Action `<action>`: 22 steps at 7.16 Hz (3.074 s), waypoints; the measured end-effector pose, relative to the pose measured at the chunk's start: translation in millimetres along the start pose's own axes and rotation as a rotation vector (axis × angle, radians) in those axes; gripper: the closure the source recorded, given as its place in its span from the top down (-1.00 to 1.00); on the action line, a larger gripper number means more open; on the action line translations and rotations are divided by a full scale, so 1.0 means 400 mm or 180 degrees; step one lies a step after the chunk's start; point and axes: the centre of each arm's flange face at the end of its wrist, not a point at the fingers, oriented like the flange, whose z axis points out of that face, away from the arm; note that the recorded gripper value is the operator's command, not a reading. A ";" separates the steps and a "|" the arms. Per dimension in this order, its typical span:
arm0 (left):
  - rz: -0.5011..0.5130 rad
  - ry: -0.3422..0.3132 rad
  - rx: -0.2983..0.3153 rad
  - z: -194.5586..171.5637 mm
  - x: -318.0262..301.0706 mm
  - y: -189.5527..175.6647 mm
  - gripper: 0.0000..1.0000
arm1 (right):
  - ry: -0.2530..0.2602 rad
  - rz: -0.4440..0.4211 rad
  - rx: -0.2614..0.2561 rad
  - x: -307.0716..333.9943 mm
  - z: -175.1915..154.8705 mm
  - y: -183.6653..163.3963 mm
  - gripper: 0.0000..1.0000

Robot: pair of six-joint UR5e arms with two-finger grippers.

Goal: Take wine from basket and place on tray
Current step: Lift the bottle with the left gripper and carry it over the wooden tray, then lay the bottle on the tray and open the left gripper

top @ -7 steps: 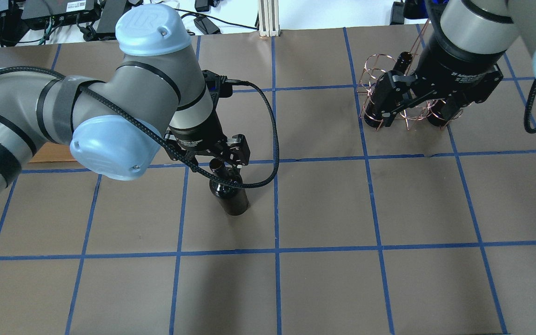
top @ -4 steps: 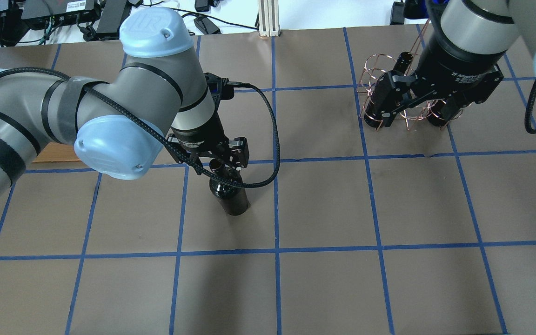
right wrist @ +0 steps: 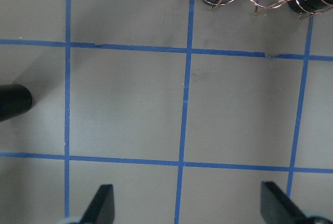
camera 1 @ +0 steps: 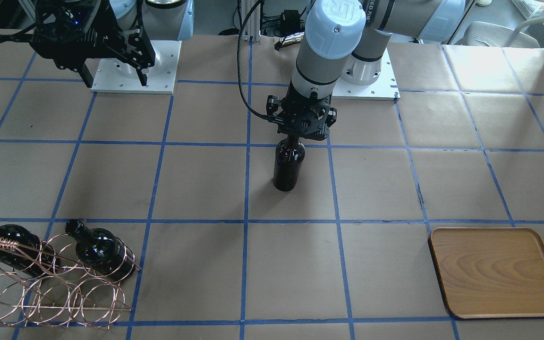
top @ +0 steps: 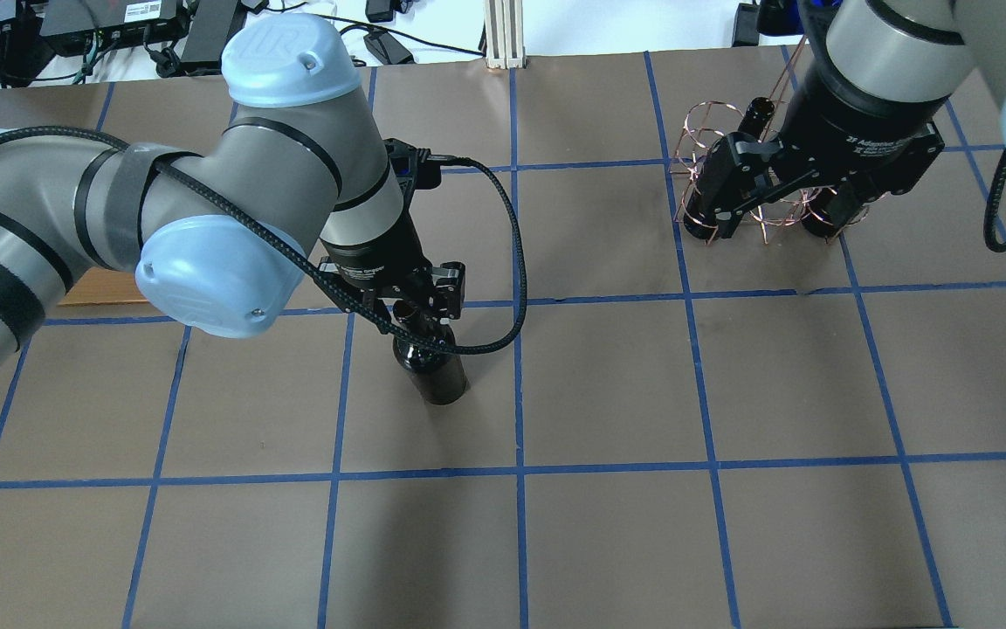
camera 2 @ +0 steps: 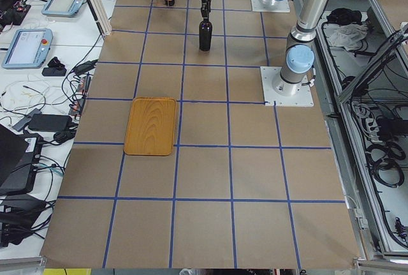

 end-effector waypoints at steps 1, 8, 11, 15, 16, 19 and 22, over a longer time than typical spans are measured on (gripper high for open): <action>-0.0001 -0.0001 -0.0011 0.002 0.000 0.000 -1.00 | -0.0001 0.0000 0.0000 0.000 0.000 0.000 1.00; -0.0099 -0.0170 0.0196 -0.208 -0.168 -0.089 -1.00 | 0.0013 -0.0007 0.0003 0.001 0.000 0.000 1.00; -0.0282 -0.0198 0.0331 -0.286 -0.474 -0.183 -1.00 | 0.0020 -0.0009 0.0001 0.002 0.000 0.000 1.00; -0.0122 -0.0228 0.0390 -0.329 -0.886 -0.218 -1.00 | -0.0001 0.0005 0.0003 0.000 0.000 0.000 1.00; -0.0080 -0.0223 0.0377 -0.324 -0.956 -0.217 -1.00 | -0.0001 0.0005 0.0003 0.000 0.000 0.000 1.00; 0.0020 -0.0264 0.0345 -0.311 -1.087 -0.227 -1.00 | -0.0010 0.0006 0.0006 -0.001 0.000 -0.001 1.00; 0.0029 -0.0300 0.0356 -0.295 -1.188 -0.263 -1.00 | 0.0008 0.0007 0.0042 0.001 -0.004 -0.003 1.00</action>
